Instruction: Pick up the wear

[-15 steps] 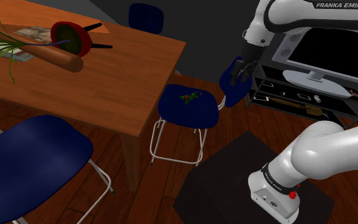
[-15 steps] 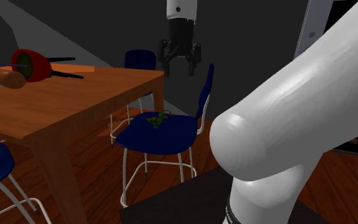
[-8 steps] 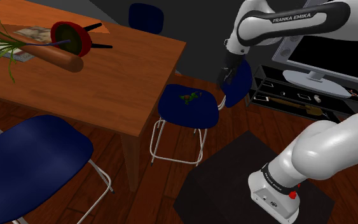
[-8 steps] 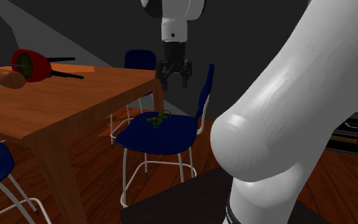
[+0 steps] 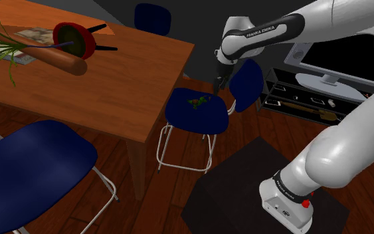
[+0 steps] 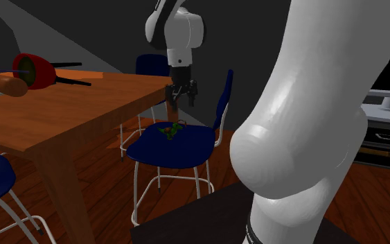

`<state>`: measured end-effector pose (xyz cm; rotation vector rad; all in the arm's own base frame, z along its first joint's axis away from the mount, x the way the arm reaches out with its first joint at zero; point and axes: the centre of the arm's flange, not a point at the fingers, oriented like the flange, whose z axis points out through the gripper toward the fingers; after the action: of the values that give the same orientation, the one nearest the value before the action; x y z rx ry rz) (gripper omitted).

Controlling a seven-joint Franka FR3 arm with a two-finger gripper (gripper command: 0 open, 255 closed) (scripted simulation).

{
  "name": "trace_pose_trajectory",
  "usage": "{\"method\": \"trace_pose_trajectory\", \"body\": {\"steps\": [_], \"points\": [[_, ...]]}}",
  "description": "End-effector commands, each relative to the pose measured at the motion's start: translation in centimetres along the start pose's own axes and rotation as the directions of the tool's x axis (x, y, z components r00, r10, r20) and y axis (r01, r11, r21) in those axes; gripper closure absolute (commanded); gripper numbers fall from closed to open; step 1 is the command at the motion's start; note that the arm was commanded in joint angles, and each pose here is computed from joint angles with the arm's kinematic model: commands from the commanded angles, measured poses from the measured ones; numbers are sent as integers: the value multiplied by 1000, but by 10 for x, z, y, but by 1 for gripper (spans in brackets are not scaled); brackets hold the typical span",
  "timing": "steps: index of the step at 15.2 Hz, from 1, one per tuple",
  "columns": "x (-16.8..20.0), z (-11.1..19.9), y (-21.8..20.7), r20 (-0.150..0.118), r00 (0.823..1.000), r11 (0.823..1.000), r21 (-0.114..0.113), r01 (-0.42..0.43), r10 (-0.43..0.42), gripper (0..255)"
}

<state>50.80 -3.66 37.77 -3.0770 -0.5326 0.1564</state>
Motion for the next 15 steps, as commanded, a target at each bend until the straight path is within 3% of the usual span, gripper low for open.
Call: {"method": "trace_pose_trajectory", "body": {"steps": [1,8,15], "points": [[18,19,9,4,999,999,-13,40,-40,0],[89,74,27,22,985,983,-56,174,-173,0],[95,107,28,23,984,982,-57,179,-178,0]]}}
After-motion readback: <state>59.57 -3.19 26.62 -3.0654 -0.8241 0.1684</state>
